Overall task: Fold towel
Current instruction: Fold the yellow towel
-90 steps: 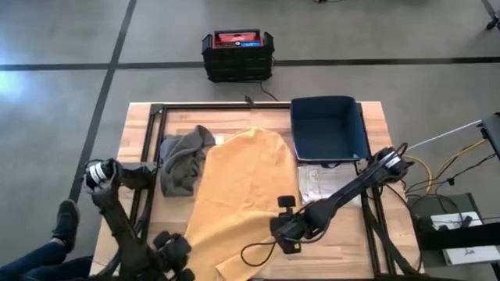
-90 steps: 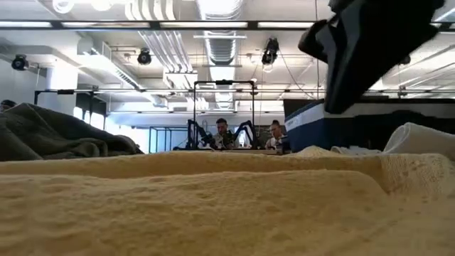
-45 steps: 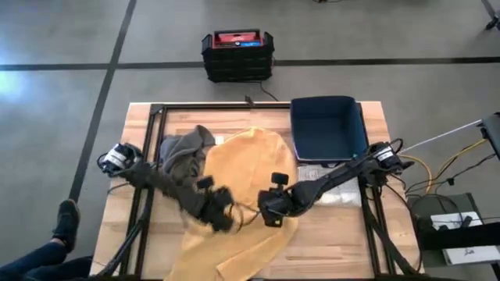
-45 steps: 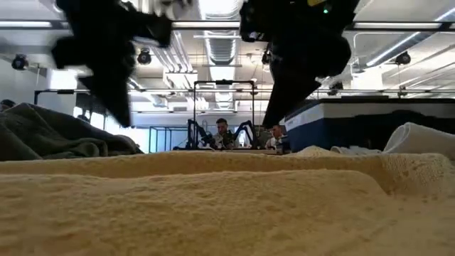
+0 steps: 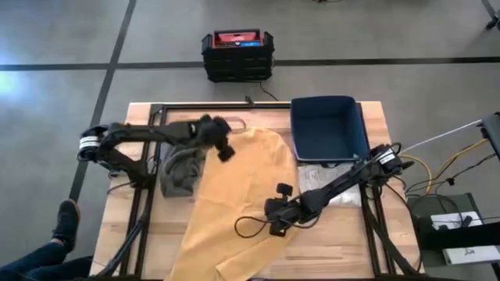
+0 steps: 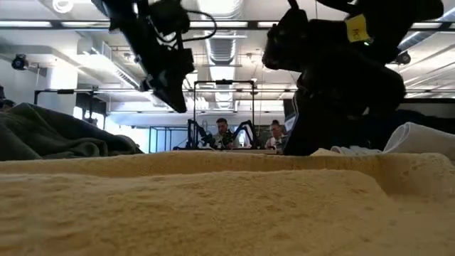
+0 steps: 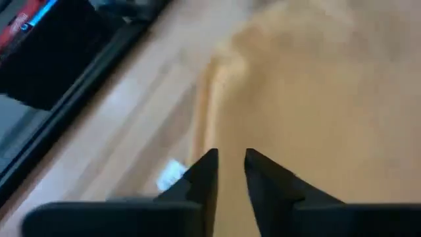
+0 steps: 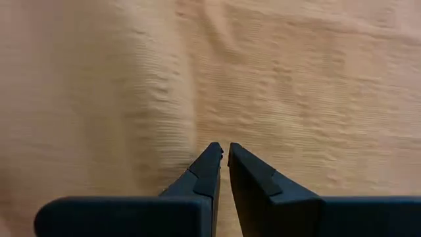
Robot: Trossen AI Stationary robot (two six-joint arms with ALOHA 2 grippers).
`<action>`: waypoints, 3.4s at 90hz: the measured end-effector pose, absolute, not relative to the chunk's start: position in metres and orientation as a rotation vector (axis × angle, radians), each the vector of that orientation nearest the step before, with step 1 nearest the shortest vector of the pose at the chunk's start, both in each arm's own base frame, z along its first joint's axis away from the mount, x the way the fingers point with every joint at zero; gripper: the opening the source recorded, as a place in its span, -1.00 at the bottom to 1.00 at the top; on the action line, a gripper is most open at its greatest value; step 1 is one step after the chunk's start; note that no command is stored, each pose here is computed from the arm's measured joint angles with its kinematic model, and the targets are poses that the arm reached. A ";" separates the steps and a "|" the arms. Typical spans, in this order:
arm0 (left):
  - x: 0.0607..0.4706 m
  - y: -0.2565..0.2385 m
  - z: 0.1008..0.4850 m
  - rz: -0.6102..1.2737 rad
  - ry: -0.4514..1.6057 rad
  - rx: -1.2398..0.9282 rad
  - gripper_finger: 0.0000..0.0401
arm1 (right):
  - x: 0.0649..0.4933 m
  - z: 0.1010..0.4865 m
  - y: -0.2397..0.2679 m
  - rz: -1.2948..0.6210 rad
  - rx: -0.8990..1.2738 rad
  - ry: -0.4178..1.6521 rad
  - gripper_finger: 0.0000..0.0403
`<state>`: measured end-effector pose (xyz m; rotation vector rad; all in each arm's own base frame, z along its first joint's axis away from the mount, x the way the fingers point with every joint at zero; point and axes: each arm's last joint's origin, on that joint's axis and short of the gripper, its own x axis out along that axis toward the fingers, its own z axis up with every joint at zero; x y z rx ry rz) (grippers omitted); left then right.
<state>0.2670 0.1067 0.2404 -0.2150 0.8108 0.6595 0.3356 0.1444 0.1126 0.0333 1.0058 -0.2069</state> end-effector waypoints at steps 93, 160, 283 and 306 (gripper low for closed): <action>0.294 0.137 0.149 0.362 0.877 -0.238 -0.45 | 0.342 0.109 0.122 -0.147 -0.079 1.043 -0.91; 0.268 0.169 0.176 0.783 1.069 0.132 -0.98 | 0.341 0.109 0.121 -0.150 -0.081 1.049 -0.91; 0.215 -0.072 0.171 0.249 0.901 -0.394 -0.10 | 0.370 0.179 0.090 -0.245 -0.069 1.060 -0.91; 0.217 -0.096 0.141 0.281 0.951 -0.434 -0.30 | 0.388 0.218 -0.011 -0.547 -0.015 1.089 -0.91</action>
